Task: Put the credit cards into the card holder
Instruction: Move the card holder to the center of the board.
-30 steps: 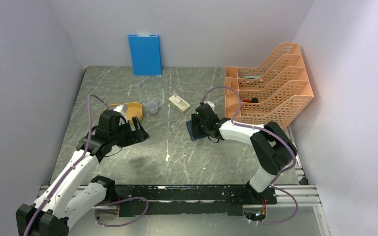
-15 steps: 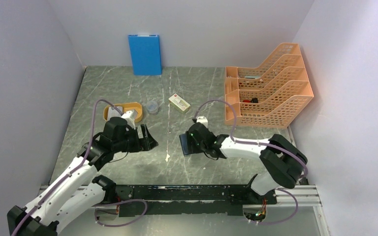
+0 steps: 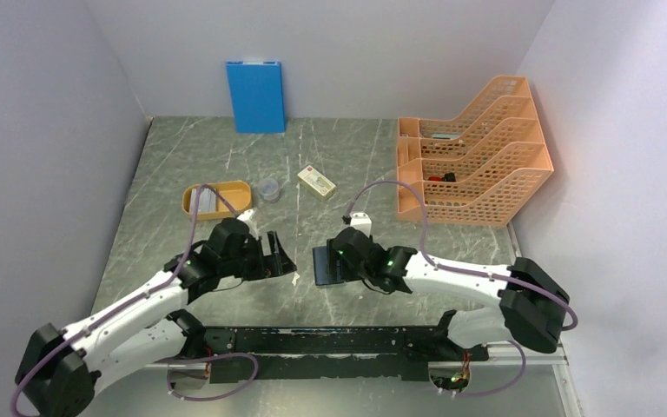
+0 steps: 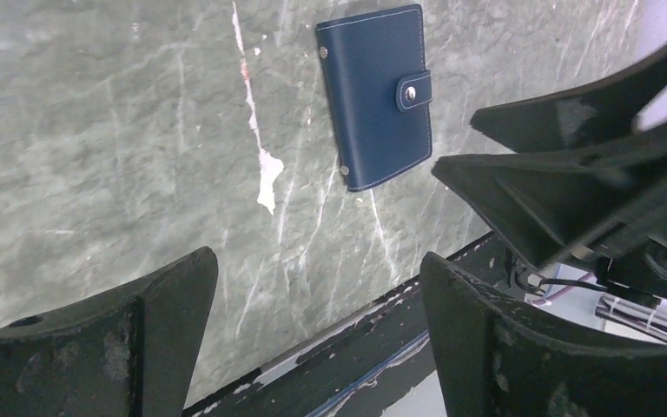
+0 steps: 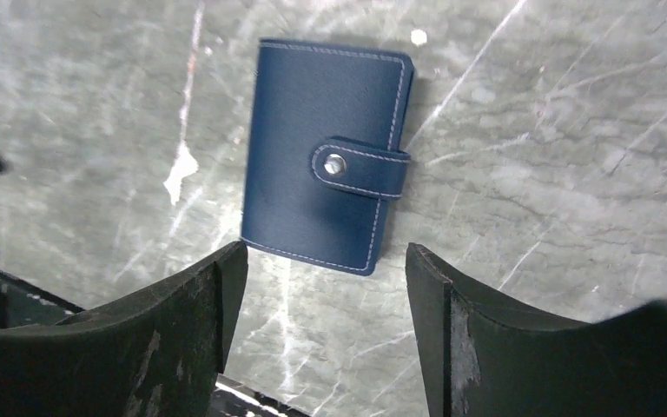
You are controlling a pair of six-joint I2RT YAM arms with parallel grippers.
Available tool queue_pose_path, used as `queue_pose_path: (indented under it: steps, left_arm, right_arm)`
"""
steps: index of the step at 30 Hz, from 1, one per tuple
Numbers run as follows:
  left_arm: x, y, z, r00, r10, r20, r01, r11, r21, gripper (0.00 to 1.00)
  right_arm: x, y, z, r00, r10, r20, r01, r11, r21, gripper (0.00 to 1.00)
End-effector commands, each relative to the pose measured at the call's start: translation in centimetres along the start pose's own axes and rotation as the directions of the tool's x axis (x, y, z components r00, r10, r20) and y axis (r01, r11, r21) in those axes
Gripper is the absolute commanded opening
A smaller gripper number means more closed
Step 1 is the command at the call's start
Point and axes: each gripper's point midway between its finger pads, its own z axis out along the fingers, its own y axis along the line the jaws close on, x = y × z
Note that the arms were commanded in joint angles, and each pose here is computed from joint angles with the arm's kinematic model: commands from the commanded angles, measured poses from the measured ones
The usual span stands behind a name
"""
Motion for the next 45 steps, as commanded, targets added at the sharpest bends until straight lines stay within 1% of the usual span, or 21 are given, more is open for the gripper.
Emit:
queue_pose_path:
  steps: [1,6,9,11,17,23,28,38,45]
  left_arm:
    - [-2.1,-3.7,1.7,0.999,-0.016,0.042,0.012,0.995,0.096,0.88]
    - [-2.1,-5.1,4.3,1.000,-0.019,0.002,0.018,0.996,0.091,0.82]
    - [-1.8,-5.5,5.8,0.999,-0.039,-0.014,0.040,0.995,0.096,0.75]
    - [-1.7,-5.4,6.6,0.998,-0.061,-0.016,0.063,0.994,0.092,0.71]
    - [-1.9,-5.7,8.8,0.996,-0.081,-0.035,0.084,0.993,0.088,0.58]
    - [-2.0,-5.1,10.8,0.995,-0.087,-0.044,0.089,0.995,0.044,0.50]
    - [-1.3,-3.8,12.2,0.992,-0.116,-0.058,0.116,0.993,-0.001,0.45]
    - [0.3,-1.4,13.4,0.988,-0.126,-0.087,0.120,0.990,-0.071,0.35]
    - [1.3,0.0,13.8,0.986,-0.132,-0.105,0.121,0.987,-0.104,0.25]
  right_arm:
    - [-2.2,-0.6,-1.6,0.997,-0.042,0.061,0.038,0.998,0.051,0.68]
    - [-3.1,-0.5,-1.1,0.993,-0.090,0.074,0.085,0.993,0.080,0.56]
    - [-3.5,-0.3,-0.4,0.991,-0.113,0.071,0.106,0.990,0.098,0.50]
    - [-3.6,-0.1,0.0,0.990,-0.125,0.067,0.118,0.988,0.102,0.47]
    - [-3.8,0.2,1.1,0.988,-0.143,0.057,0.136,0.984,0.118,0.47]
    - [-3.0,0.1,2.2,0.991,-0.130,0.039,0.124,0.985,0.123,0.47]
    - [-2.9,0.2,2.7,0.991,-0.129,0.034,0.124,0.984,0.128,0.51]
    - [-2.3,-0.1,3.7,0.989,-0.145,0.003,0.143,0.978,0.150,0.51]
    - [-2.0,-0.6,4.0,0.985,-0.170,-0.015,0.170,0.970,0.174,0.51]
